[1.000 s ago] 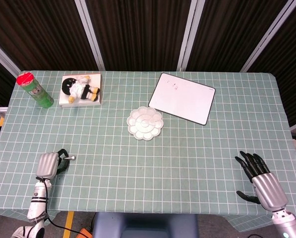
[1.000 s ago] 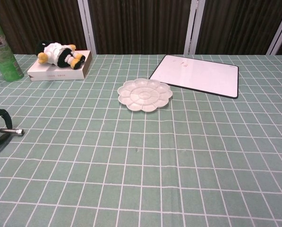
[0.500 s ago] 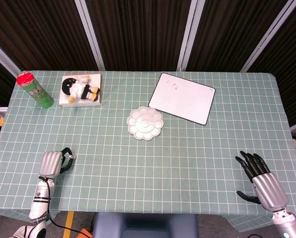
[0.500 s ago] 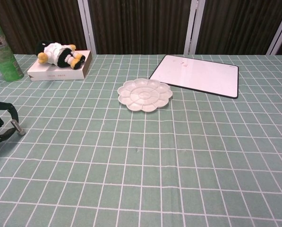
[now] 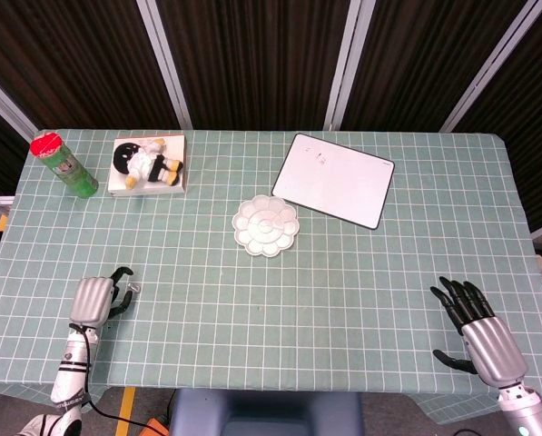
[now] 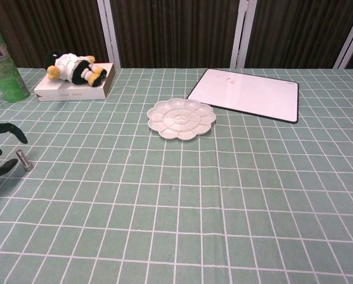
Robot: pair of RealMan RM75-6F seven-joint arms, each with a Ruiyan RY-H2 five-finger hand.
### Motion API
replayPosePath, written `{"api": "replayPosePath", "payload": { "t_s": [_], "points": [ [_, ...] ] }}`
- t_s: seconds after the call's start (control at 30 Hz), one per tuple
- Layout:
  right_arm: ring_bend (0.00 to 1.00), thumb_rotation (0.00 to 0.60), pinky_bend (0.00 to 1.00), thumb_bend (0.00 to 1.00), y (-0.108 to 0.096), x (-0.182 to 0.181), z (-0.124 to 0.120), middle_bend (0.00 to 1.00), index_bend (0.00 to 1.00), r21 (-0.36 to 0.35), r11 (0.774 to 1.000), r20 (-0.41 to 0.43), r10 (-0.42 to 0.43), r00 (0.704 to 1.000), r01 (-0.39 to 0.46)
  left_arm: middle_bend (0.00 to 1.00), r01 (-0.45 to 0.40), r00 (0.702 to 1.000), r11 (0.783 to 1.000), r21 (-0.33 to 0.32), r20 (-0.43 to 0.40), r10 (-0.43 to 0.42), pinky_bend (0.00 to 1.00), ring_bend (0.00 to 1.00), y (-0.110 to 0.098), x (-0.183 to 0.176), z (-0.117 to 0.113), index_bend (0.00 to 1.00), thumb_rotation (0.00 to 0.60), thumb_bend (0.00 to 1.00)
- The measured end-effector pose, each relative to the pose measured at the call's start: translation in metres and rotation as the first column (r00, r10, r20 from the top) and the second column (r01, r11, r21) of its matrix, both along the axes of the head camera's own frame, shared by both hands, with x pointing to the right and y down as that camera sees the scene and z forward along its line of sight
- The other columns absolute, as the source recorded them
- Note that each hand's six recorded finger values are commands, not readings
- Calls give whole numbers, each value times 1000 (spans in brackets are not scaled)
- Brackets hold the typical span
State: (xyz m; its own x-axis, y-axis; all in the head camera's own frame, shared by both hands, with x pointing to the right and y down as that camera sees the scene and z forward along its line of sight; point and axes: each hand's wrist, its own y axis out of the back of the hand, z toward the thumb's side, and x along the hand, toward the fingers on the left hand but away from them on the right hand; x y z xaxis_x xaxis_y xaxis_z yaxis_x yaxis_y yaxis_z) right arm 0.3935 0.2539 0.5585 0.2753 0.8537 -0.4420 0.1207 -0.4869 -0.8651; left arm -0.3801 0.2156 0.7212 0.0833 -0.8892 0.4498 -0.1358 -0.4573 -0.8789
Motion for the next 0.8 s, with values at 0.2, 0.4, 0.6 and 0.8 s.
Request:
{"api": "replayPosePath", "payload": {
  "t_s": [0.2, 0.4, 0.6, 0.8],
  "points": [
    [0, 600, 0, 174, -1, 2, -2, 0, 0, 8, 1000, -4, 7, 1000, -7, 170, 29, 997, 996, 80, -78, -23, 306, 148, 6, -8, -33, 22, 600, 404],
    [0, 600, 0, 174, 3, 2, 0, 0, 0, -27, 999, -26, 16, 1000, -16, 0, -66, 984, 997, 28, -166, 69, 1, 0, 38, -10, -91, 0, 600, 409],
    [0, 600, 0, 174, 12, -8, -5, 0, 0, -36, 999, -11, -31, 999, 30, 0, -216, 970, 976, 36, -110, 218, 0, 0, 76, -13, -172, 0, 600, 409],
    [0, 600, 0, 174, 17, -10, -13, 0, 0, -27, 999, -5, -41, 999, 41, 0, -156, 986, 988, 11, -58, 157, 0, 0, 86, -26, -190, 0, 600, 409]
  ]
}}
